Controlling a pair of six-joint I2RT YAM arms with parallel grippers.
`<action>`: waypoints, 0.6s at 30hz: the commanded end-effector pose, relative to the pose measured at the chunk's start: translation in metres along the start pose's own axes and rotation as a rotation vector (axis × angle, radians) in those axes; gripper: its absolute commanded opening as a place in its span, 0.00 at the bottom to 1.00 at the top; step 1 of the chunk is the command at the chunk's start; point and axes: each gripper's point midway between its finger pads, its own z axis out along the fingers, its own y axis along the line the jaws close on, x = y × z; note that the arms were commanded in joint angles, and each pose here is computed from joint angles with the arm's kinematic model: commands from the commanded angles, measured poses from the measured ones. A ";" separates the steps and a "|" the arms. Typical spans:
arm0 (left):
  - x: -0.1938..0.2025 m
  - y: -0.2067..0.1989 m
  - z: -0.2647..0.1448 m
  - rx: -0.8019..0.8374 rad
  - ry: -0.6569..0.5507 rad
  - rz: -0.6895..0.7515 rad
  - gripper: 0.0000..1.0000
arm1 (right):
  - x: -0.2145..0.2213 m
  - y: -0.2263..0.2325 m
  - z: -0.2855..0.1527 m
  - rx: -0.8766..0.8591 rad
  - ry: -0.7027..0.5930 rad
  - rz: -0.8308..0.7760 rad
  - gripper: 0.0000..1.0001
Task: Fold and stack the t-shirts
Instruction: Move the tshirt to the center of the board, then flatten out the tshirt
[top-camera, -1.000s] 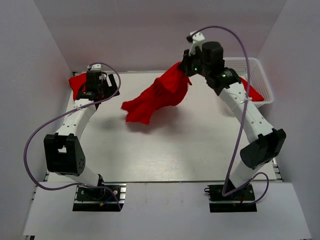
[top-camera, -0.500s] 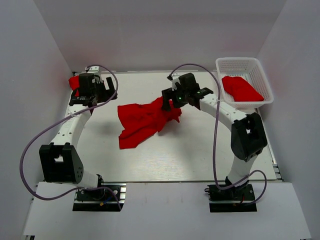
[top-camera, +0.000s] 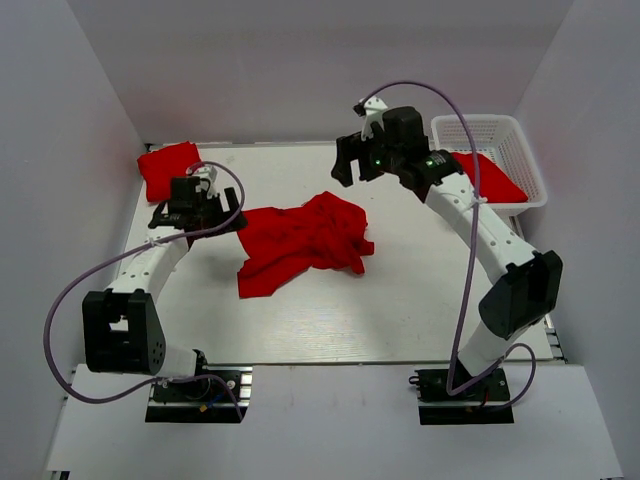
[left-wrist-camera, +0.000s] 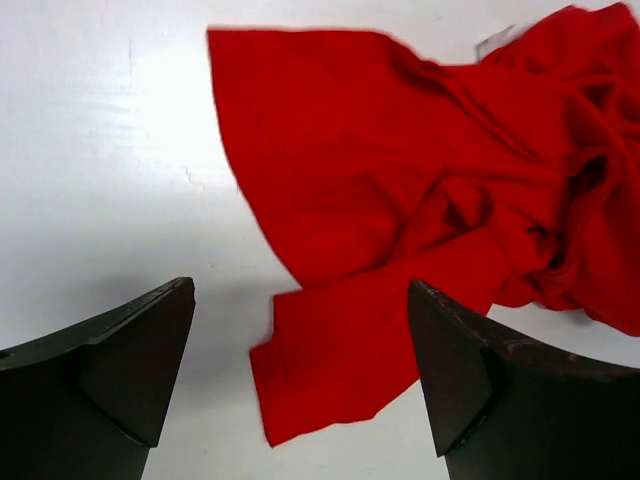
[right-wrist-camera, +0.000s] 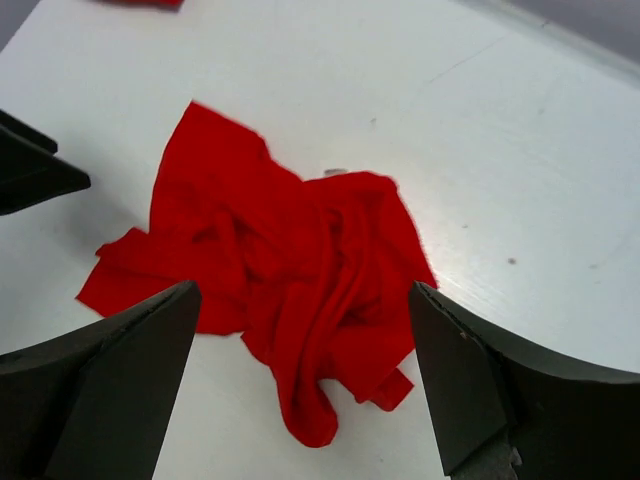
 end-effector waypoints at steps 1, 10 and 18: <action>0.007 0.005 -0.011 -0.049 -0.014 -0.084 0.96 | 0.033 0.026 0.020 -0.129 0.090 -0.020 0.90; 0.008 0.059 -0.035 -0.357 -0.044 -0.373 0.96 | 0.095 0.150 0.049 -0.382 0.197 -0.334 0.90; -0.003 0.095 -0.059 -0.490 -0.086 -0.488 0.99 | 0.165 0.205 0.081 -0.407 0.270 -0.525 0.90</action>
